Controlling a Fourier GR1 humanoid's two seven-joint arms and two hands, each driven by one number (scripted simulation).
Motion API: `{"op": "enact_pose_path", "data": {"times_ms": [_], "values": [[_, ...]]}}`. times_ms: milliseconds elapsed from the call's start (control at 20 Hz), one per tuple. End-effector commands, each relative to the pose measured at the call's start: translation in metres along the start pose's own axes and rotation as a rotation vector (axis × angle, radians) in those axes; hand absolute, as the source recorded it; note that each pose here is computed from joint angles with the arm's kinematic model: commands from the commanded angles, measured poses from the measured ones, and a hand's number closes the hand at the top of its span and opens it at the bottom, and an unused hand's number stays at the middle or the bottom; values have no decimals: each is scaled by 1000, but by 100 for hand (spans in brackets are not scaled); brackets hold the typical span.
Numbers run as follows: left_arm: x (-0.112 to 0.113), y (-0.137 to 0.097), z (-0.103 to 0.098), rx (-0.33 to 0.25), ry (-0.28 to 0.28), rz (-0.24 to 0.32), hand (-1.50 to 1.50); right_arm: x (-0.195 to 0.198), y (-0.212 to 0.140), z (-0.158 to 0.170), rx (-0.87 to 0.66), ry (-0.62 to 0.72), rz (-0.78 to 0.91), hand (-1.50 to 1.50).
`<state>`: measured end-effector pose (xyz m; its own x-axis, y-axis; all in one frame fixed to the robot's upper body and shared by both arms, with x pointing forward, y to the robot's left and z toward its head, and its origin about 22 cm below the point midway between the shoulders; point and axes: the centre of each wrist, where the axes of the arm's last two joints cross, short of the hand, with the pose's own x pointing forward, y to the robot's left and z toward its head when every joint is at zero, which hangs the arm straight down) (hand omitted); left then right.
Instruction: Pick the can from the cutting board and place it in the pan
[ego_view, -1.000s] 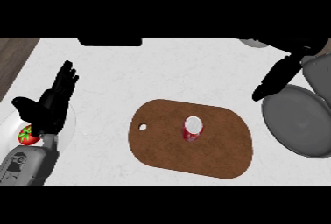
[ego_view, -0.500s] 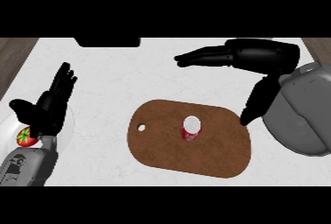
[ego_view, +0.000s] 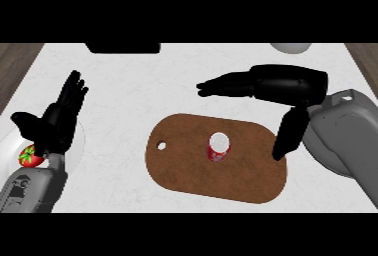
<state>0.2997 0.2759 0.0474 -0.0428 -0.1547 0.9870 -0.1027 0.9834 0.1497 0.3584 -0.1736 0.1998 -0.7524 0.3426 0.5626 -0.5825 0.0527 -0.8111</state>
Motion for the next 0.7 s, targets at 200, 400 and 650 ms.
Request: {"op": "enact_pose_path", "data": {"times_ms": [200, 400, 650], "values": [[6, 14, 11, -3, 5, 5, 0, -16, 27, -18, 53, 112, 31, -150], [6, -13, 3, -11, -13, -15, 0, -24, 26, -32, 101, 102, 33, -150], [6, 10, -5, 8, -18, -6, 0, -33, 40, -31, 168, 76, 33, -150]]}}
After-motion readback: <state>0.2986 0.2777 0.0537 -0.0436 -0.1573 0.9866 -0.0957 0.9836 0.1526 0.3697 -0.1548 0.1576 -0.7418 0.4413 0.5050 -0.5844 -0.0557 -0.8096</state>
